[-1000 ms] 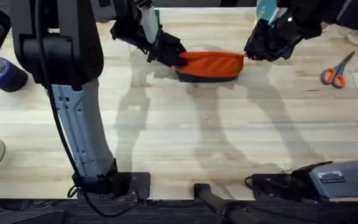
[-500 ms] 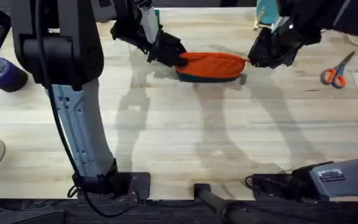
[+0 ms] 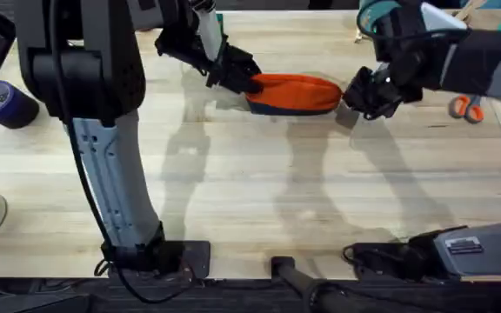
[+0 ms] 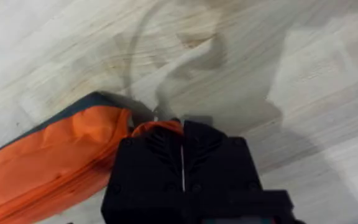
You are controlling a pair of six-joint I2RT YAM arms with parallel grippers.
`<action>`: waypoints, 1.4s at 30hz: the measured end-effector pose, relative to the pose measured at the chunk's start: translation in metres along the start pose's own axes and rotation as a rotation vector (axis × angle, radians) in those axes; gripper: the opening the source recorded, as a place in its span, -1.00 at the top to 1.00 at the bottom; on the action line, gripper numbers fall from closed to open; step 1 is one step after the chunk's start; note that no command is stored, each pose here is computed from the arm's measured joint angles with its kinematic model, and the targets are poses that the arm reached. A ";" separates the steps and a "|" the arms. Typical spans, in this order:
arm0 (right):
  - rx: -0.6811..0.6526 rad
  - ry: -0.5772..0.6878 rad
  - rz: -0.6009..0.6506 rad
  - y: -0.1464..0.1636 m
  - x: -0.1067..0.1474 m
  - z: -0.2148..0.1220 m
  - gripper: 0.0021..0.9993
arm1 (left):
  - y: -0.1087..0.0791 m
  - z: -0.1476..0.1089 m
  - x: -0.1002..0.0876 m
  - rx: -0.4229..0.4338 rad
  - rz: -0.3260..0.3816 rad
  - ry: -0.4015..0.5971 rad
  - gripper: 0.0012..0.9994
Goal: Unzip the bag, pick up the pens from the table one at a time and place them inside, then zip the bag closed.
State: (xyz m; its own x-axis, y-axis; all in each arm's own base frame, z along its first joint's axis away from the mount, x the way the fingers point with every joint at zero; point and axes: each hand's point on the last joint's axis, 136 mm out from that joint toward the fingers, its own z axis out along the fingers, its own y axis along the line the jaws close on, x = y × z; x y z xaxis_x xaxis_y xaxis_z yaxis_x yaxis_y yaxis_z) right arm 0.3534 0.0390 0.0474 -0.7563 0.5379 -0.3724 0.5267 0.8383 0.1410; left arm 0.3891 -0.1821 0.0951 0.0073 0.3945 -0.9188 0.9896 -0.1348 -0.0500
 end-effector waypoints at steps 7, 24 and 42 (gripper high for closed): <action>0.053 -0.025 0.048 -0.018 0.001 0.006 0.94 | 0.000 0.000 0.001 0.001 0.000 0.006 0.92; 0.124 -0.077 0.070 -0.038 -0.011 0.001 0.67 | 0.001 -0.007 0.005 -0.012 -0.013 0.013 0.92; -0.044 -0.214 0.110 -0.019 -0.041 -0.060 -0.99 | 0.001 -0.009 0.007 -0.017 -0.016 0.015 0.92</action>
State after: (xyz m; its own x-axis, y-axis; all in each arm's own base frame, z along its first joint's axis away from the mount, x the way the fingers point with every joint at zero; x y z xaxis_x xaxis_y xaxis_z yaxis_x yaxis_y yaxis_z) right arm 0.3509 0.0069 0.1153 -0.5936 0.5988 -0.5376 0.5806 0.7813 0.2292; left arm 0.3920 -0.1711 0.0926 -0.0066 0.4105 -0.9119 0.9919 -0.1131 -0.0581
